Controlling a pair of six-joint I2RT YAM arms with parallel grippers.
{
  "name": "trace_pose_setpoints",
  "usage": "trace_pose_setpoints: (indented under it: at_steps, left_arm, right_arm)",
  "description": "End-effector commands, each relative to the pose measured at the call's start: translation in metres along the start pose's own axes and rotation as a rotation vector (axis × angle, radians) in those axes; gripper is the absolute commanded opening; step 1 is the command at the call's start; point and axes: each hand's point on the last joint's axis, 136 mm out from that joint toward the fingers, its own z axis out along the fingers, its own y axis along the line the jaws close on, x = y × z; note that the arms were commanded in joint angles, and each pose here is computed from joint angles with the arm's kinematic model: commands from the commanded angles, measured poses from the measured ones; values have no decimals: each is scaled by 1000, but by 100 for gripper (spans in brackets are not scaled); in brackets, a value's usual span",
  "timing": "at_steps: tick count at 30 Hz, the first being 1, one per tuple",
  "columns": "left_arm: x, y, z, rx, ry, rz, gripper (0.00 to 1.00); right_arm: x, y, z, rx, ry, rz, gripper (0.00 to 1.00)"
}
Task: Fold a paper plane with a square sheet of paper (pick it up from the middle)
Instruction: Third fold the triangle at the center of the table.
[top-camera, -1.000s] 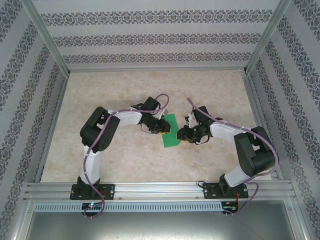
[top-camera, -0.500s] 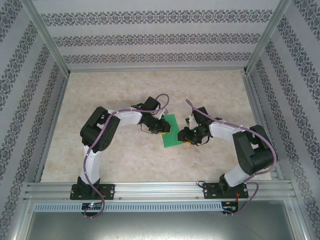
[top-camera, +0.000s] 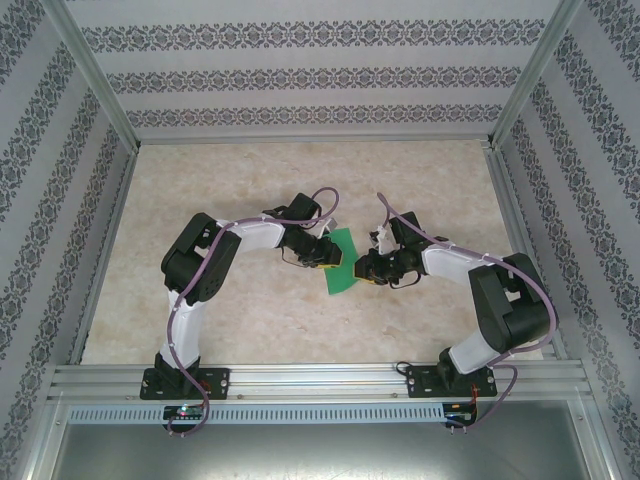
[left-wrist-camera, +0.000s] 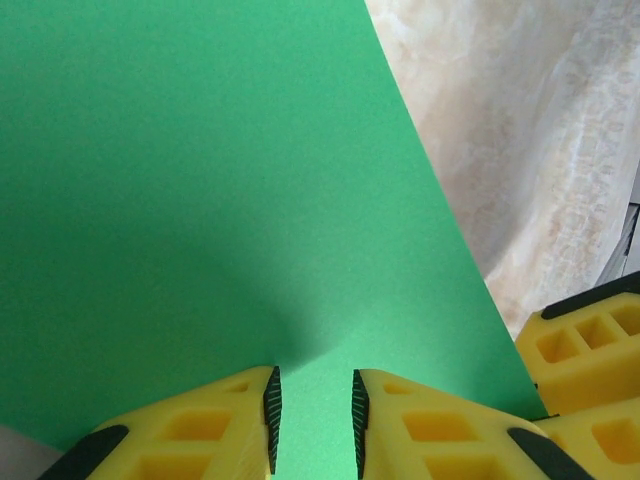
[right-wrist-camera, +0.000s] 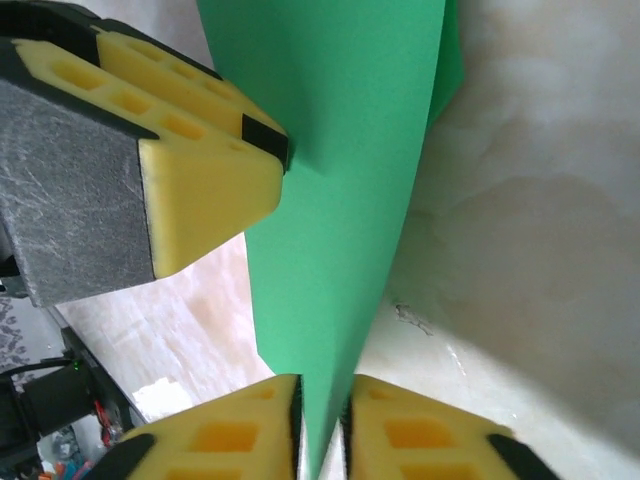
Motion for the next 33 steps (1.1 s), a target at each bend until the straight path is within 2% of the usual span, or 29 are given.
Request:
trace_pose_setpoints:
  at_steps: [1,8,13,16,24,33]
  left_arm:
    - [4,-1,5,4,35,11,29]
    - [-2,-16,-7,22,18,35,30]
    - [-9,-25,-22,4,-5,62,30]
    - [-13,-15,-32,-53,-18,69,28]
    - [-15,24,-40,-216,-11,64,18]
    - [-10,43,-33,-274,26,58,17]
  right_arm:
    - [0,6,-2,-43,-2,0,12]
    - [-1,0,3,-23,9,12,0]
    - [0,-5,2,4,16,13,0]
    - [0,-5,0,11,15,10,0]
    - [-2,-2,0,5,12,10,0]
    - [-3,0,0,2,15,5,0]
